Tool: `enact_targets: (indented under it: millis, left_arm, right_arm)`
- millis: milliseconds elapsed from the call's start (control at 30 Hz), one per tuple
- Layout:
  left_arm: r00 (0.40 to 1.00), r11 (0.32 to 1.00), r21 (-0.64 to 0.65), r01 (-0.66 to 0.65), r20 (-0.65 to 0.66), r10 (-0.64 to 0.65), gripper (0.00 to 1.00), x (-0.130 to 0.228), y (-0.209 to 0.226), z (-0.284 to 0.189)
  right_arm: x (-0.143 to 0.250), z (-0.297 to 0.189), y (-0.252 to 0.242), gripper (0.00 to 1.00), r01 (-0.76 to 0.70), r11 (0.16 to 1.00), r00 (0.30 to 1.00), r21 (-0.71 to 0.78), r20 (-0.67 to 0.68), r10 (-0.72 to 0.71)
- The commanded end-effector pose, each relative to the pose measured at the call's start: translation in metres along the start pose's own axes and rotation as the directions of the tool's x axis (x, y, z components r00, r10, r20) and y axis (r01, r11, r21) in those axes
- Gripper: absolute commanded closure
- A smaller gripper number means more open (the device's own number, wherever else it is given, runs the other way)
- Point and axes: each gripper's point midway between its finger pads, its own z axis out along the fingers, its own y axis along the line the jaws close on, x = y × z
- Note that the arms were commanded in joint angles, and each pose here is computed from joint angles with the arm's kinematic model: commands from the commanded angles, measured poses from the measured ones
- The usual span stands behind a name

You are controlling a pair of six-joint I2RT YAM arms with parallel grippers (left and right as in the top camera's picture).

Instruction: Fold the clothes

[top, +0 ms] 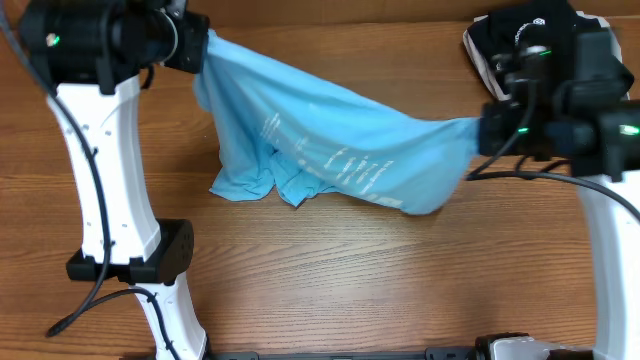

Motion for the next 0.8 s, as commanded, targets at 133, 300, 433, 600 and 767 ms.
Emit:
enact_targets:
  millis: [133,300,433,600,767]
  left_arm:
    - [0.967,0.988,0.149,0.04,-0.255,-0.001,0.96,0.046,-0.041,0.06]
    - [0.893,0.978,0.202,0.045,-0.446,0.051,0.93,0.093,-0.069,0.096]
    - [0.818,0.973,0.223,0.051,-0.568,0.087,0.93,0.135,-0.083,0.124]
    - [0.754,0.973,0.216,0.084,-0.652,0.08,0.93,0.178,-0.089,0.159]
    - [0.791,0.968,0.232,0.098,-0.608,0.065,0.96,0.188,-0.094,0.197]
  right_arm:
    - [0.022,0.051,-0.011,0.96,-0.128,0.991,0.989,0.032,-0.071,0.13]
    - [0.021,0.058,-0.029,0.96,-0.243,0.968,0.967,0.062,-0.069,0.247]
    - [0.018,0.057,-0.039,0.96,-0.281,0.957,0.957,0.073,-0.054,0.285]
    - [0.017,0.056,-0.044,0.96,-0.293,0.953,0.954,0.079,-0.047,0.297]
    - [0.013,0.057,-0.045,0.96,-0.291,0.954,0.955,0.074,-0.03,0.294]
